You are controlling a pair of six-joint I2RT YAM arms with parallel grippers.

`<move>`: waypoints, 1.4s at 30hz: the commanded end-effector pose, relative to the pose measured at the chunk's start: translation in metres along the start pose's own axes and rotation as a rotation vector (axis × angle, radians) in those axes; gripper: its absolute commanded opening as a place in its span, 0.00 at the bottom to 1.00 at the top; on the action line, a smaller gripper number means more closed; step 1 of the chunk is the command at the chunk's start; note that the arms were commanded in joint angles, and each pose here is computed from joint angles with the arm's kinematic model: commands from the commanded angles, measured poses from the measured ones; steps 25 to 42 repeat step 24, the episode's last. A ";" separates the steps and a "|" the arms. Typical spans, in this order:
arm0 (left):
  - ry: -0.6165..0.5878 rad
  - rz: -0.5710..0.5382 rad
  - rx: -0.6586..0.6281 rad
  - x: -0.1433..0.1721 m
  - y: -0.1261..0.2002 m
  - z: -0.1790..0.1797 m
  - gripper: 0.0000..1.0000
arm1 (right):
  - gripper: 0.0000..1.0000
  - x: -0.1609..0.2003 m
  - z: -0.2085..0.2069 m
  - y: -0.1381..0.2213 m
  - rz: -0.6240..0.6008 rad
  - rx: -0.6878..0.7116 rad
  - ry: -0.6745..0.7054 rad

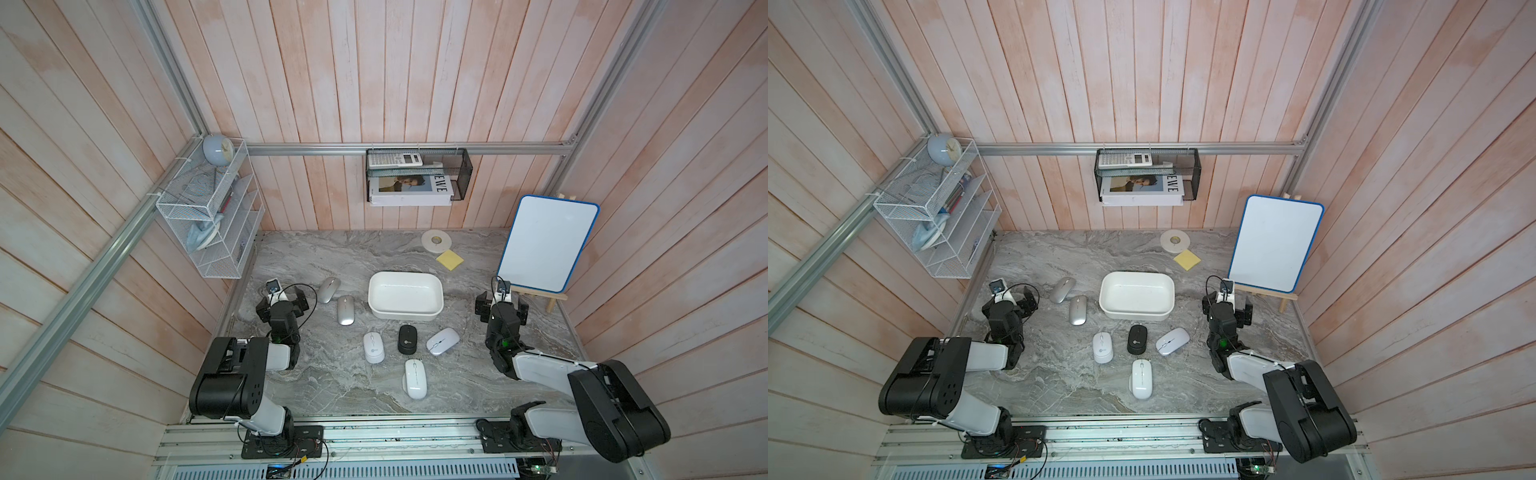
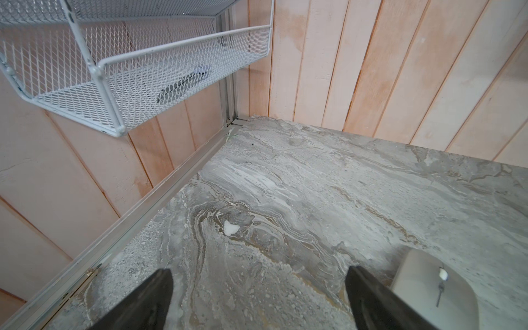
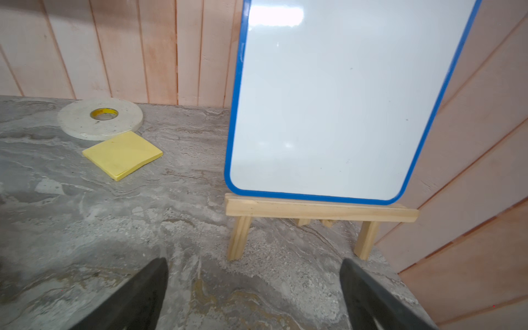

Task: Take out the mouse from the storage box
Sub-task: Reset both arms

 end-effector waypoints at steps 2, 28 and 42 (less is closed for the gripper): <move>0.013 -0.004 0.006 -0.002 -0.003 -0.001 1.00 | 0.98 -0.005 -0.008 -0.009 -0.055 -0.007 -0.059; -0.020 -0.003 0.008 -0.003 -0.002 -0.007 1.00 | 0.98 0.025 -0.006 -0.050 0.065 -0.050 -0.085; -0.020 -0.003 0.008 -0.003 -0.002 -0.007 1.00 | 0.98 0.025 -0.006 -0.050 0.065 -0.050 -0.085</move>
Point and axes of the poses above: each gripper's point midway between its finger pads, its own y axis back along the fingers, its own z axis along the line the jaws close on, x = y × z, the point moved 1 cm from there along y, back along the fingers, and after that the axes turned 6 degrees about -y, right-handed, at the moved point
